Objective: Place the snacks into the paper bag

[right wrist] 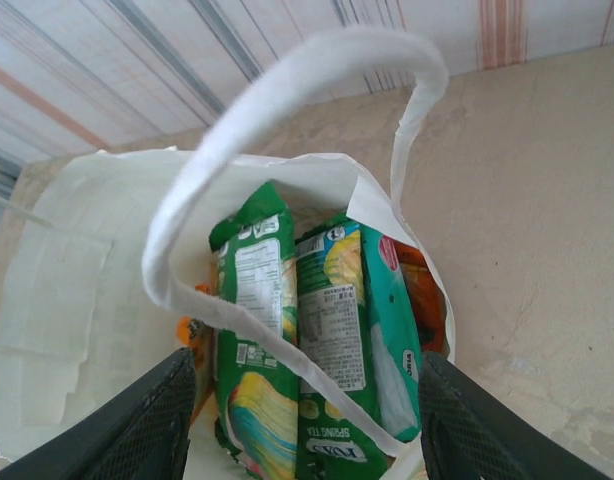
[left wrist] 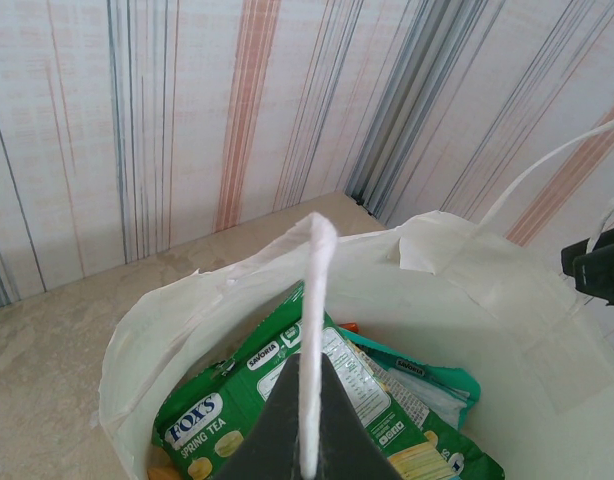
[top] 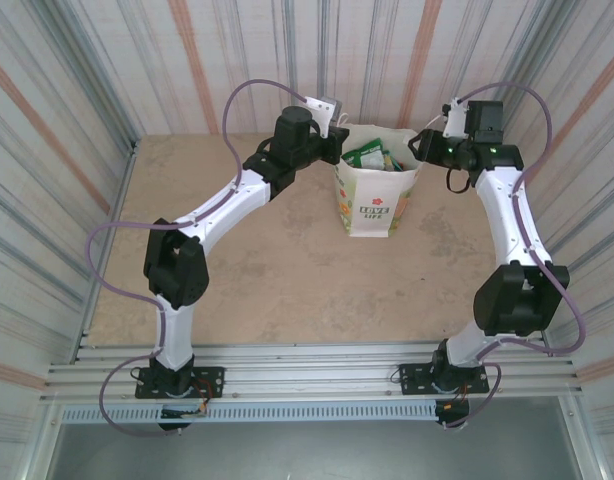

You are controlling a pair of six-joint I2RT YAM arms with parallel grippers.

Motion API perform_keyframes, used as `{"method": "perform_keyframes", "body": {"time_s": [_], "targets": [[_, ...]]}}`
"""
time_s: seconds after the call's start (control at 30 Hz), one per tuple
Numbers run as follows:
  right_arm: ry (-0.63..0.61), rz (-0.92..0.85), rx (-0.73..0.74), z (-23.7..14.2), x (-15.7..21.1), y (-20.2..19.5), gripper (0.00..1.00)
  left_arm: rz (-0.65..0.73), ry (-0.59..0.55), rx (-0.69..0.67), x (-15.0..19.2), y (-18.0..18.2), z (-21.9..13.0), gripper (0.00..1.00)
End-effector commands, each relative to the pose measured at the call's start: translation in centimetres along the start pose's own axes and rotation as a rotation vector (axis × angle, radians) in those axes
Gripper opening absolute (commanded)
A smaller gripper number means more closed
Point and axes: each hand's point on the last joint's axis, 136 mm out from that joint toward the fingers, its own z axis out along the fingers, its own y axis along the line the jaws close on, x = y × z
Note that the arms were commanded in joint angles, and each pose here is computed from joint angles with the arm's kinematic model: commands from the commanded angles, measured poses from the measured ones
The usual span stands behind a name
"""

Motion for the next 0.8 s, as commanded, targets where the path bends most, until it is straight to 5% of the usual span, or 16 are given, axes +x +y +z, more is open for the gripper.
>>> {"method": "perform_keyframes", "body": {"time_s": [0.0, 0.17, 0.37, 0.57, 0.77], "targets": [[-0.035, -0.032, -0.03, 0.0, -1.5, 1.0, 0.59, 0.018, -0.025, 0.022, -1.4, -0.9, -0.8, 0.0], [-0.037, -0.028, -0.045, 0.6, -1.9, 1.0, 0.57, 0.023, -0.029, 0.022, -1.5, -0.9, -1.0, 0.0], [-0.06, -0.049, 0.007, 0.7, -2.4, 0.5, 0.28, 0.031, -0.035, 0.015, -1.8, -0.9, -1.4, 0.0], [-0.081, -0.089, 0.061, 1.5, -3.0, -0.4, 0.25, 0.044, -0.037, 0.002, -1.9, -0.8, -1.9, 0.0], [-0.112, -0.131, 0.046, 0.8, -3.2, 0.9, 0.01, 0.066, -0.034, -0.023, -2.4, -0.5, -2.9, 0.0]]}}
